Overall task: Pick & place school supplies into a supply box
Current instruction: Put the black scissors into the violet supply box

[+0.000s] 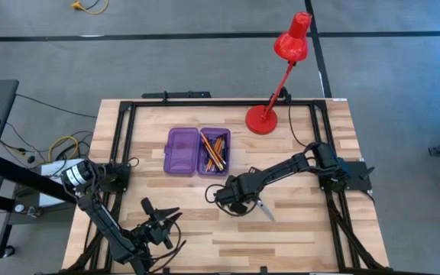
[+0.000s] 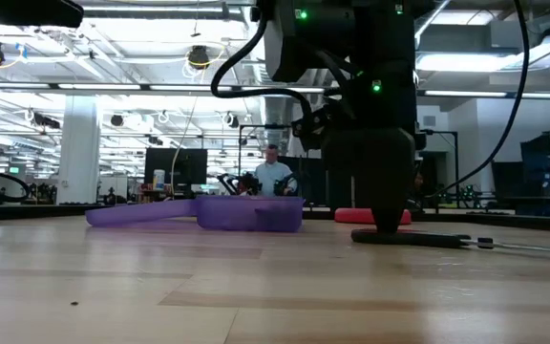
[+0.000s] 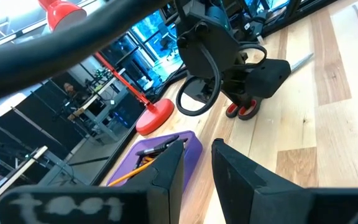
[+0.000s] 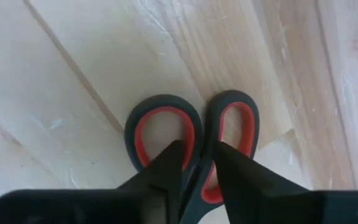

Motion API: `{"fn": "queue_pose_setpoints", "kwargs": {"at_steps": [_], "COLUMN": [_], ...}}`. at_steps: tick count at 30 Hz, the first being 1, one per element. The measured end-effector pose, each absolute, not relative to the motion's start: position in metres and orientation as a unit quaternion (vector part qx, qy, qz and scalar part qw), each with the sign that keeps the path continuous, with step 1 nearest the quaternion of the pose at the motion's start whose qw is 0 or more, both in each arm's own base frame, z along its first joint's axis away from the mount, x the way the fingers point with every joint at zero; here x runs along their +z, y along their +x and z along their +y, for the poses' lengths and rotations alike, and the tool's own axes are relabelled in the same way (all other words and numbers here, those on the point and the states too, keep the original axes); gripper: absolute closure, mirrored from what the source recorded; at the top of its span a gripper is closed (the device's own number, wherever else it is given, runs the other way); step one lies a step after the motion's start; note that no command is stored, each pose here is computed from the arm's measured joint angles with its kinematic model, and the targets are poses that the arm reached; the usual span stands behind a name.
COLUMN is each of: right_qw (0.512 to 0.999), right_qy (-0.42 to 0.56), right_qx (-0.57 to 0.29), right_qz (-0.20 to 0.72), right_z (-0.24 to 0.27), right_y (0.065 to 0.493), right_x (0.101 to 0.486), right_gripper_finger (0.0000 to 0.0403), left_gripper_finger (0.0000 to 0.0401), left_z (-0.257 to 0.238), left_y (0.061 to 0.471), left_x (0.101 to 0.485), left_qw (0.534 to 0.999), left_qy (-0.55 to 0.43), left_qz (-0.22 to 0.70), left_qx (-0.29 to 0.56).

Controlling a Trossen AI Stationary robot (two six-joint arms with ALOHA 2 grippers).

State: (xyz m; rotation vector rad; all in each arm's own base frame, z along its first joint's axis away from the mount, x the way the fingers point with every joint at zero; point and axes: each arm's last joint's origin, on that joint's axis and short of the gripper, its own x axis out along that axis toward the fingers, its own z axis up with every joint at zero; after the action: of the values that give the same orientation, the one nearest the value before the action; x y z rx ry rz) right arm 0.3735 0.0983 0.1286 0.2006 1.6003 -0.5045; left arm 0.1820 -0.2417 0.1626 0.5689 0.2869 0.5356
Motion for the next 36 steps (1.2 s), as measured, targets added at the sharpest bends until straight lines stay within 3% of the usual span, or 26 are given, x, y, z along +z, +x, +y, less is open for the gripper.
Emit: {"fn": "queue_pose_setpoints", "kwargs": {"at_steps": [5, 16, 28, 36], "right_qw": [0.665, 0.672, 0.678, 0.669], "right_qy": [0.09, 0.101, 0.091, 0.085], "right_qx": [-0.223, -0.218, -0.226, -0.235], "right_qz": [0.707, 0.701, 0.693, 0.7], "right_z": [0.098, 0.099, 0.11, 0.105], "right_y": [0.374, 0.377, 0.385, 0.383], "right_x": [0.129, 0.126, 0.149, 0.149], "right_gripper_finger": [0.0346, 0.037, 0.0311, 0.0251], "left_gripper_finger": [0.0328, 0.0328, 0.0328, 0.0328], "left_z": [-0.24, -0.24, -0.239, -0.239], "left_y": [0.184, 0.185, 0.185, 0.185], "left_x": [0.162, 0.162, 0.163, 0.163], "left_qw": [0.914, 0.912, 0.908, 0.908], "left_qy": [0.275, 0.277, 0.29, 0.289], "left_qz": [0.143, 0.145, 0.145, 0.148], "left_qx": [0.263, 0.265, 0.264, 0.264]}}
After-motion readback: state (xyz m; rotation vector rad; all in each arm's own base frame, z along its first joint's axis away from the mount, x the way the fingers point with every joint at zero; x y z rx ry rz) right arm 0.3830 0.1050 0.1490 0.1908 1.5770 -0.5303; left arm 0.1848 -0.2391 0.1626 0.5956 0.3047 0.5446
